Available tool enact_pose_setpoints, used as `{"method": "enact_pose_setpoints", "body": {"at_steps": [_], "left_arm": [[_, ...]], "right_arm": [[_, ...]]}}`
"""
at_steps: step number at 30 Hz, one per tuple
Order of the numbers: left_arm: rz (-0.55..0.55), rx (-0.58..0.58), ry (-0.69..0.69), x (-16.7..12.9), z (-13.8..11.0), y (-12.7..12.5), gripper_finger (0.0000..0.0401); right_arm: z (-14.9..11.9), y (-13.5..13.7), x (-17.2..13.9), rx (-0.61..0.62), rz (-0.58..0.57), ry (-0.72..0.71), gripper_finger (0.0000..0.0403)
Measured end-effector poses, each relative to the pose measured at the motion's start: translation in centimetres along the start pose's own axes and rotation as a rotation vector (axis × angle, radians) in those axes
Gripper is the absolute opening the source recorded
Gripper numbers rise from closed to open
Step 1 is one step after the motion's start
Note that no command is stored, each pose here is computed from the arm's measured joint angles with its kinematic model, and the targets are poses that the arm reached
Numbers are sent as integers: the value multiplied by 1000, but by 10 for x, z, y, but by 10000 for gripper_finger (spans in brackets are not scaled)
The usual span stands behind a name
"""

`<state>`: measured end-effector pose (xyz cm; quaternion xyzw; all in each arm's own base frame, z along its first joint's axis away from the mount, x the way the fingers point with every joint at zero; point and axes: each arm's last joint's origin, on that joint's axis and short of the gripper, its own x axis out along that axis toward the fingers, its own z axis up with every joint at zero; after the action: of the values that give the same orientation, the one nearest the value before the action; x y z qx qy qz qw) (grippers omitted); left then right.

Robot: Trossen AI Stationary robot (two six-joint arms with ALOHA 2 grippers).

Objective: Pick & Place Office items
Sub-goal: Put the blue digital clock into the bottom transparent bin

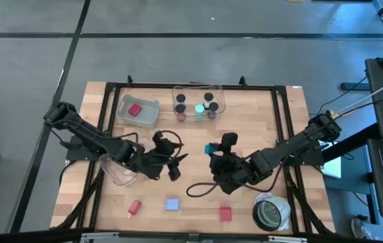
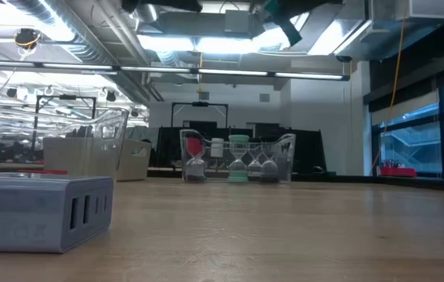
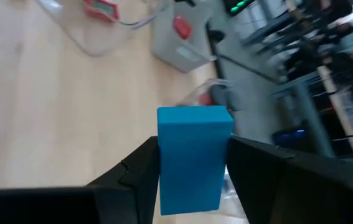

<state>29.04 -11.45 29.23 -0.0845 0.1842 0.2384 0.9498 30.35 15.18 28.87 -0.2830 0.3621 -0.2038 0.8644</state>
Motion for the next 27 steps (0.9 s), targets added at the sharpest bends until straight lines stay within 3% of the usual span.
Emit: {"method": "enact_pose_setpoints", "body": {"at_steps": [6,11,16,27], "left_arm": [[87,-51,-119,18,13,5,187],[-54,-120,-118,35,27,12,187],[-171,-186,-135,47,41,23,187],[-406,-323,-24,70,54,51,187]], "right_arm": [[2,-5,0,-126,-157,-21,159],[4,-7,2,-211,-191,-17,160],[5,-9,6,-199,-173,-11,160],[12,-14,15,-167,-132,-33,160]]}}
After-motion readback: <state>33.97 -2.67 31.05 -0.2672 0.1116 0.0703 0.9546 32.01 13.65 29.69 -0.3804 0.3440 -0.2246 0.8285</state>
